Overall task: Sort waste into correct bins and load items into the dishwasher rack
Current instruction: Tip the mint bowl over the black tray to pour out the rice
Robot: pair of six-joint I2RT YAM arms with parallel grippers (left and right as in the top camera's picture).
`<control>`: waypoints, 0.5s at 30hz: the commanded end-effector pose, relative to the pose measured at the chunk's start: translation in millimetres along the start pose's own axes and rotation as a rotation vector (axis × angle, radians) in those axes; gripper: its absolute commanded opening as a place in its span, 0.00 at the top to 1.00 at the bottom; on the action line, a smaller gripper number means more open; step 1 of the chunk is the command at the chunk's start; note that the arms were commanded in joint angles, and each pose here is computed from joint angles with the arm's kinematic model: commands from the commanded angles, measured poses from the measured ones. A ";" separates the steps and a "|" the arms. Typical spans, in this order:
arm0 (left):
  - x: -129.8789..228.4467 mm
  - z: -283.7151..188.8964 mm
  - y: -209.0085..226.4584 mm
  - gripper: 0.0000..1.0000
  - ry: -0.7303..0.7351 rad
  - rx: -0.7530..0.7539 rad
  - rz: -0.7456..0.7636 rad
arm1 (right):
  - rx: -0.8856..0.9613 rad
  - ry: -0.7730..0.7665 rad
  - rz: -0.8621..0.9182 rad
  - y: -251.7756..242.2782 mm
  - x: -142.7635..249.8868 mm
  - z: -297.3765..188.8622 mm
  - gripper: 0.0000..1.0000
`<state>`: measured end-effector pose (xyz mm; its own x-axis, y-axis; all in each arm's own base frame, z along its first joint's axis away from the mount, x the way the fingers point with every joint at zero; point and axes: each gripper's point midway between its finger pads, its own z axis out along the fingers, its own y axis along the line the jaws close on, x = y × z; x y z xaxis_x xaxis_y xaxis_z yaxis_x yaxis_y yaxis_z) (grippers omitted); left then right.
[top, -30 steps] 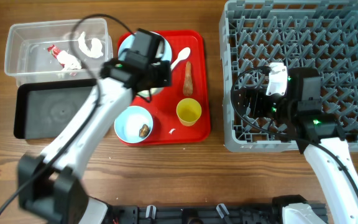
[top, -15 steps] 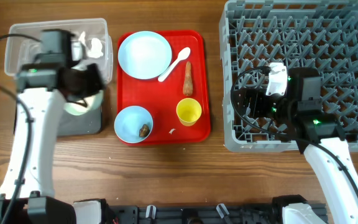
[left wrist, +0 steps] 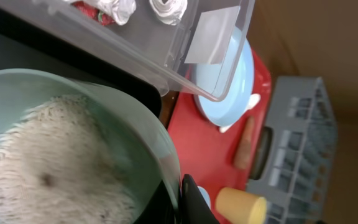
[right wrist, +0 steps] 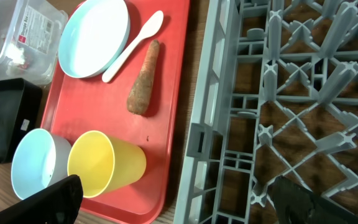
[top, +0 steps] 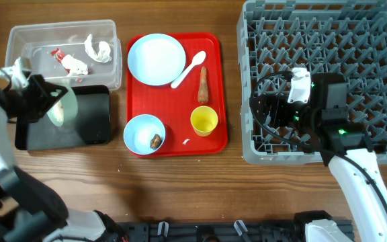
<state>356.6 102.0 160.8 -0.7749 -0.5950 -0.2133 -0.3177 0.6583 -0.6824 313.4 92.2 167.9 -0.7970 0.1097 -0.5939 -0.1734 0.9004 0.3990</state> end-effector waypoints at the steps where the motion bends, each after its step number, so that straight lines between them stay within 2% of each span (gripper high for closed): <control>1: -4.7 2.5 -7.3 0.96 0.026 0.278 -0.093 | -0.020 -0.007 0.010 4.5 -6.2 -1.5 0.01; 7: -15.5 -1.8 0.0 0.96 0.019 0.464 -0.203 | -0.020 -0.007 0.011 4.5 -6.2 -1.5 0.01; 15: -27.0 -24.7 -2.6 0.96 -0.033 0.611 -0.246 | -0.020 -0.007 0.011 4.5 -6.2 -1.5 0.01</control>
<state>364.8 124.8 162.8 -0.7067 -0.7076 -0.0017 -0.2201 0.2221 -0.9499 313.4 92.2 167.9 -0.7981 0.1156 -0.5913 -0.1682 0.8997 0.4029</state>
